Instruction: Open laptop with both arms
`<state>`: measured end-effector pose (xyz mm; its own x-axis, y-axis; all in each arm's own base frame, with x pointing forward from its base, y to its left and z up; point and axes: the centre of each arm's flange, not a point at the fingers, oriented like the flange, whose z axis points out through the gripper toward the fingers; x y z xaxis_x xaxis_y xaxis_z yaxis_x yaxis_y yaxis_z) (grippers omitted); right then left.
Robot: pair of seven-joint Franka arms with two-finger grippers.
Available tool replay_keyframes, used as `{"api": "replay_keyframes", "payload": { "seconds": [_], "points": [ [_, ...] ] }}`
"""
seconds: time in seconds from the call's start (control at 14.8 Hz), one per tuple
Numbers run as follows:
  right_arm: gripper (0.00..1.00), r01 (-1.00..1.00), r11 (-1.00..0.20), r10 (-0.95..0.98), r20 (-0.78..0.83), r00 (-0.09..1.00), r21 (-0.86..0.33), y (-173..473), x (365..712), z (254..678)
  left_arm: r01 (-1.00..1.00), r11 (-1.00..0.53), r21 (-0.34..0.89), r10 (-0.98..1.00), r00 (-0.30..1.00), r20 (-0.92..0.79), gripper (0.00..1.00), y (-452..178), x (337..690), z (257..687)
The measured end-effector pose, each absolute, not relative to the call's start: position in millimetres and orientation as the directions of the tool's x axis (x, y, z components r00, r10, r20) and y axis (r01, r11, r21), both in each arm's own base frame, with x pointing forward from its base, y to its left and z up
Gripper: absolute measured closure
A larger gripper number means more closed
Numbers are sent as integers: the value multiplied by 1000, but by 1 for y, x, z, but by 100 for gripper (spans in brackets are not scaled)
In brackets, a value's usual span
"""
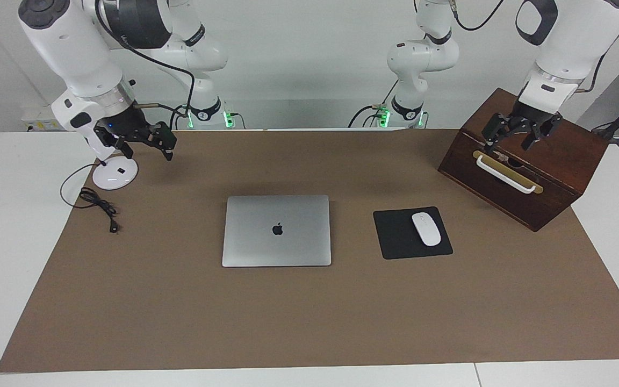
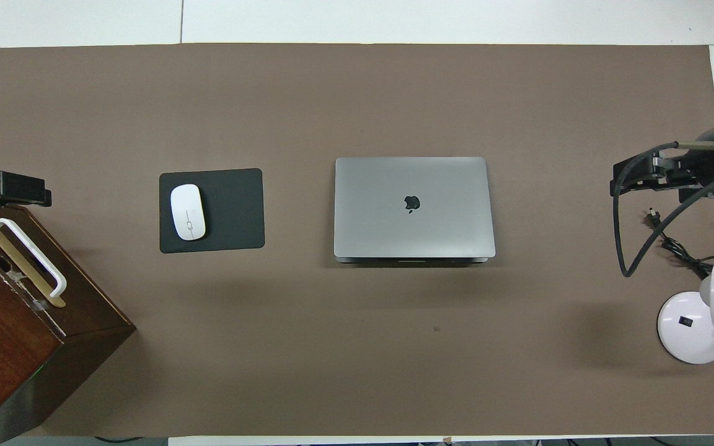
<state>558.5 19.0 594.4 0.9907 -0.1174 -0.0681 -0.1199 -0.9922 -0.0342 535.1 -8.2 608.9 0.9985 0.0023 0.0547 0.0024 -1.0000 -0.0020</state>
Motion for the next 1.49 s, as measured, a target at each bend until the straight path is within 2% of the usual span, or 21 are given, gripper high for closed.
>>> {"api": "replay_keyframes", "payload": {
  "seconds": [1.15,1.49],
  "points": [
    [0,-100,-994,-98,-74,992,-34,30,558,592,-9,-1000,-2,-9,999,53,0,-14,534,610],
    [0,-81,-996,-78,-73,994,-34,42,556,579,-9,-1000,-2,-9,998,62,0,-15,535,611]
  ]
}}
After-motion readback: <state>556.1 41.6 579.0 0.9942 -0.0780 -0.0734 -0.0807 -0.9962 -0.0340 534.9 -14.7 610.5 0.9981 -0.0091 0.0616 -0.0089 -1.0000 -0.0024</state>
